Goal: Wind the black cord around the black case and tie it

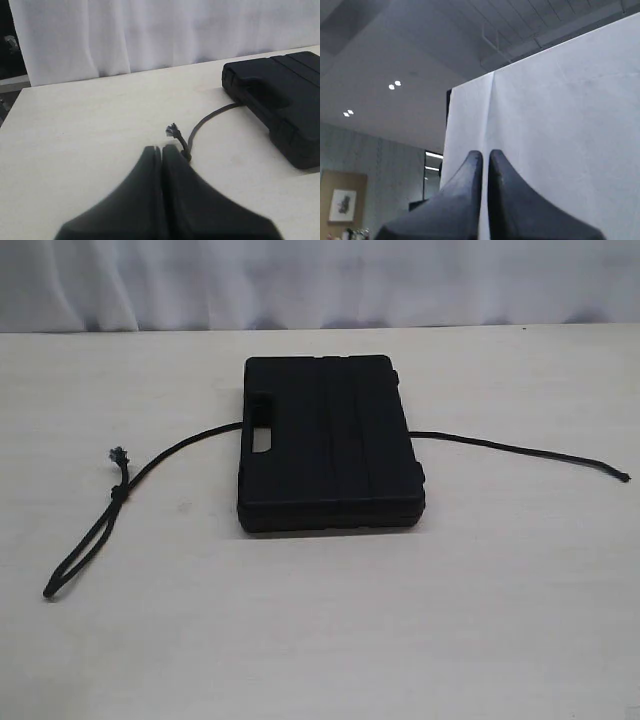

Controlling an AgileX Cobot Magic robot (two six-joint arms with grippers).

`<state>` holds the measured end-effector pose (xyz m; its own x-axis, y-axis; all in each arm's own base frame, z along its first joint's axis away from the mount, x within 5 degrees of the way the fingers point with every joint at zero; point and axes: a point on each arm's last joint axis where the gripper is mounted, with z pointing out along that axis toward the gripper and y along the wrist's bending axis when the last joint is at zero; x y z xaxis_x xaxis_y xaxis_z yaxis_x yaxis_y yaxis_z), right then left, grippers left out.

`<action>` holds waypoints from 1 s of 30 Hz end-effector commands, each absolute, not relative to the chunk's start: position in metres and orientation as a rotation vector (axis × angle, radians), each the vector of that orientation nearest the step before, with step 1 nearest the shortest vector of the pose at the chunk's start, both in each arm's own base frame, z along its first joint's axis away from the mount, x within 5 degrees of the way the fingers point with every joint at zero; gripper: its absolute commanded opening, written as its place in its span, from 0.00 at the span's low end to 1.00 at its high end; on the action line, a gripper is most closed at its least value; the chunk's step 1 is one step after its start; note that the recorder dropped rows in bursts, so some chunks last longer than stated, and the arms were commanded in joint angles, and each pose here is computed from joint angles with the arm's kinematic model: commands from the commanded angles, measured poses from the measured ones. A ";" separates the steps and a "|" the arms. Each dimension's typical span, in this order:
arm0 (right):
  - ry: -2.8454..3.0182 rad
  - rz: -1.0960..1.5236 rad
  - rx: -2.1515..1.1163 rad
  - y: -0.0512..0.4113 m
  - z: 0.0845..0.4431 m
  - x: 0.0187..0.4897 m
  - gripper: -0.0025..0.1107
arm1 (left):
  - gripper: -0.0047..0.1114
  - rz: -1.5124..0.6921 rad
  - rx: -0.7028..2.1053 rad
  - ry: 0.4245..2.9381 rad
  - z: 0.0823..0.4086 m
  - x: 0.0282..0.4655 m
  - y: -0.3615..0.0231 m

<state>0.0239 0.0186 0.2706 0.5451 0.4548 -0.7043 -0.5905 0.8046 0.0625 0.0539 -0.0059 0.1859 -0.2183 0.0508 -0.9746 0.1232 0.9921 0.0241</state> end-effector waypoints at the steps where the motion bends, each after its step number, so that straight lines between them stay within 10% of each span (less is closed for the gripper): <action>1: 0.694 0.662 -0.194 0.015 0.300 0.013 0.06 | 0.04 -0.078 0.132 1.784 0.186 0.054 -0.006; 17: 1.039 -0.018 -0.068 -0.019 0.426 -0.074 0.06 | 0.04 -0.077 0.132 1.784 0.186 0.054 -0.006; 27: 1.579 0.249 -0.108 0.023 0.454 0.070 0.06 | 0.04 -0.077 0.132 1.784 0.186 0.054 -0.006; 30: 1.759 0.264 -0.150 0.017 0.443 0.141 0.23 | 0.04 -0.077 0.132 1.784 0.186 0.054 -0.006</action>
